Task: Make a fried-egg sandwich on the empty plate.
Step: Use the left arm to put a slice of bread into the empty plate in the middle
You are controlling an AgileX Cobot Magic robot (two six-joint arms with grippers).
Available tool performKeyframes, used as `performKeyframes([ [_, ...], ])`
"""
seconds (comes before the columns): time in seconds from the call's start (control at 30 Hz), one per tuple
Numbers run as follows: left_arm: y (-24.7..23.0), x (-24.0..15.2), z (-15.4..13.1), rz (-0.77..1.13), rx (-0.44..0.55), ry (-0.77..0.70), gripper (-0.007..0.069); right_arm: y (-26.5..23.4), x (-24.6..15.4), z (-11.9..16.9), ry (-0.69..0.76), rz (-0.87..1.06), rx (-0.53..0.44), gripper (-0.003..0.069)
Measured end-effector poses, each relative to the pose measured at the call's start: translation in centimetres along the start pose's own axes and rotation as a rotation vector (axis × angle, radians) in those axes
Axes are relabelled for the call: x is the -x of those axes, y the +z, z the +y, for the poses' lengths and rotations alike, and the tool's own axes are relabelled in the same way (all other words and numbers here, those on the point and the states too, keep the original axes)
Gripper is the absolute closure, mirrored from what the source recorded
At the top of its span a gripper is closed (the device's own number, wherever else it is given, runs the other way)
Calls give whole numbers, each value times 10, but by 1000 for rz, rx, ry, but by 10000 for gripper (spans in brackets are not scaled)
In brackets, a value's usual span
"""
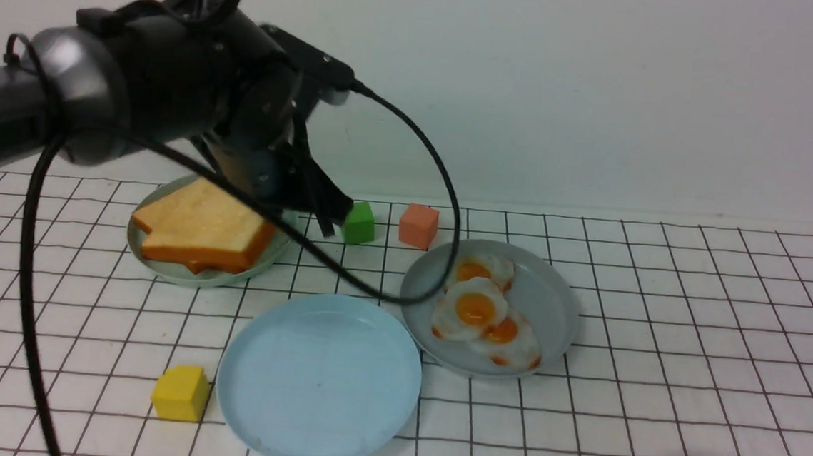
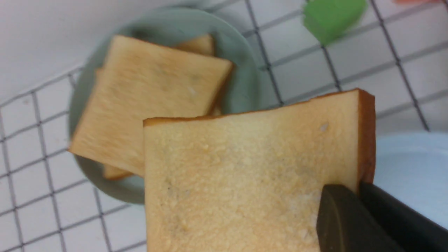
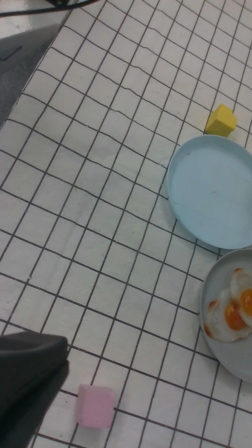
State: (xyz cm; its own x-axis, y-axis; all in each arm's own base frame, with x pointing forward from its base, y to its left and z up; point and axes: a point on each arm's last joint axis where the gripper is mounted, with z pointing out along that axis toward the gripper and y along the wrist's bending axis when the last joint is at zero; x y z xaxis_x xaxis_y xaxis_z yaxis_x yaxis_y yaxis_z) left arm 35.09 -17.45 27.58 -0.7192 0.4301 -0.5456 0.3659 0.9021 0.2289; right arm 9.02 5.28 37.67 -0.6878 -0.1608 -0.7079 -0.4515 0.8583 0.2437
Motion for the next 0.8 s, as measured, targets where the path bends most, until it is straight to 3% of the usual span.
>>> performKeyframes([
  [0.2,-2,-45,-65,65,-118,150,613,-5,-2,2,-16,-19,-3,620],
  [0.5,21,-51,-91,51,-168,199,611,-5,-2,2,-19,-20,-4,620],
  [0.67,35,-54,-96,59,-173,213,538,-5,-2,2,-17,-16,1,620],
  [0.8,36,-56,-96,72,-168,216,375,-5,-3,2,-17,-7,3,615],
])
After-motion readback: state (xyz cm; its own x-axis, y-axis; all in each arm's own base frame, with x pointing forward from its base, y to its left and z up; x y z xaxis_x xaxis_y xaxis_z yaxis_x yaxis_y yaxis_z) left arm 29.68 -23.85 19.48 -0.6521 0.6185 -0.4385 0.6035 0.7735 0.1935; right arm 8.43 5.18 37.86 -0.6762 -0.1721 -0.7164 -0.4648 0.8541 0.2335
